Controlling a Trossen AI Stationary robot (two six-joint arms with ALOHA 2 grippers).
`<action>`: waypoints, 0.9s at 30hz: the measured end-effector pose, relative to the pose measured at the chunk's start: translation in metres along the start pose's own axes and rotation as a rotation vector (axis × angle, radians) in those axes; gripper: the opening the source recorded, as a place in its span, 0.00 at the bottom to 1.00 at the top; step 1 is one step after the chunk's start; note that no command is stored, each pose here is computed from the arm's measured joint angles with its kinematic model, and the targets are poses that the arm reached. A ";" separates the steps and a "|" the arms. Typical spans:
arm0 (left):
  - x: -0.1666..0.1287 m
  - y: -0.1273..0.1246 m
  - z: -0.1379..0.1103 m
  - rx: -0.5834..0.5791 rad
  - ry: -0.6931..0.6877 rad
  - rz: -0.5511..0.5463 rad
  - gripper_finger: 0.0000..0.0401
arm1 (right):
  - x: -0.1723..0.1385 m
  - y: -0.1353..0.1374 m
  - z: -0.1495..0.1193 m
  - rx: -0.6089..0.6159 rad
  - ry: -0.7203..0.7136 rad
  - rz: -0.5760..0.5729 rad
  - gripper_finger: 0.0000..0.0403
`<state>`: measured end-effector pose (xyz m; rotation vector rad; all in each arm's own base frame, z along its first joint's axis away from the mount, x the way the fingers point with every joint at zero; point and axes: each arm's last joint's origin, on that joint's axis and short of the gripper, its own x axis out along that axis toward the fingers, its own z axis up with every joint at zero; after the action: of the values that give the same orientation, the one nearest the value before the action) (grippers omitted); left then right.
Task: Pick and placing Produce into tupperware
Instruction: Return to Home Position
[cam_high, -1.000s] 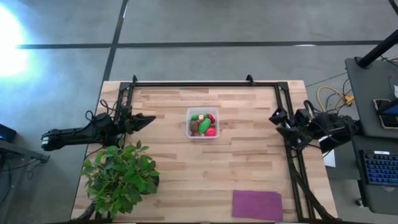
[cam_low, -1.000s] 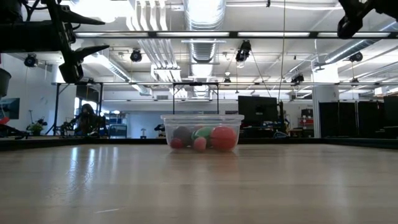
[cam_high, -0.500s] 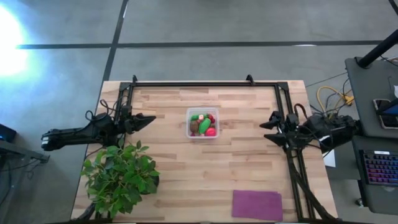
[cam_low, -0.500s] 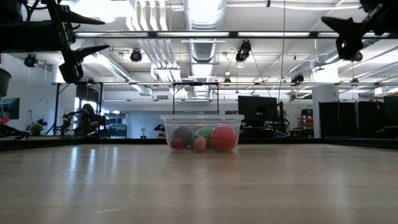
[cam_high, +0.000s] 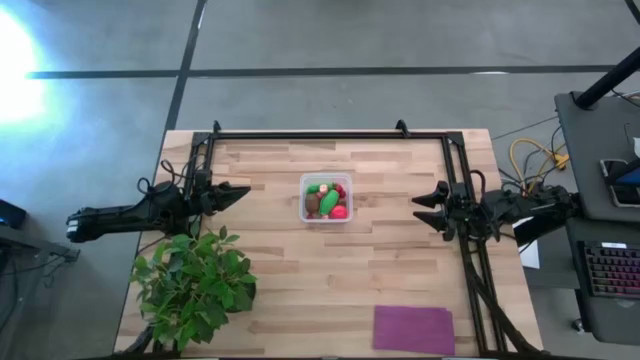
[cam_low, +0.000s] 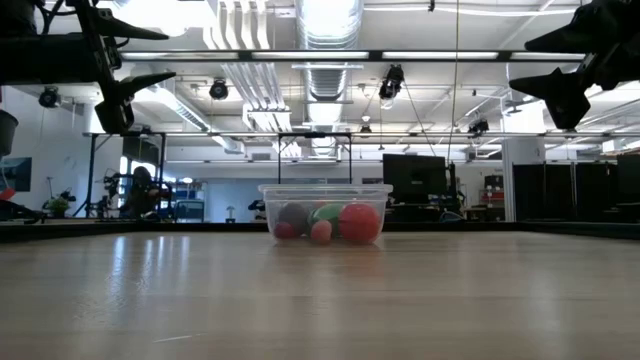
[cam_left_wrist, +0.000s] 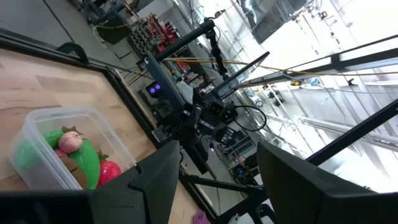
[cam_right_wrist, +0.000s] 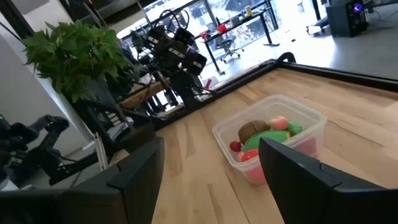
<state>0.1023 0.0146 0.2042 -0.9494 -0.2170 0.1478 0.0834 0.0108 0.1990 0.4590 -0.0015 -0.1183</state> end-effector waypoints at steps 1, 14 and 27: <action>0.000 0.000 0.000 0.000 0.000 0.000 0.50 | 0.000 0.000 0.000 -0.005 0.002 -0.001 0.62; 0.000 0.000 0.000 -0.003 0.000 0.000 0.50 | 0.001 0.000 -0.001 -0.010 0.006 -0.003 0.62; 0.000 0.000 0.000 -0.003 0.000 0.000 0.50 | 0.001 0.000 -0.001 -0.010 0.006 -0.003 0.62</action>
<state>0.1023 0.0147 0.2041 -0.9528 -0.2171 0.1478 0.0840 0.0110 0.1985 0.4493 0.0056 -0.1200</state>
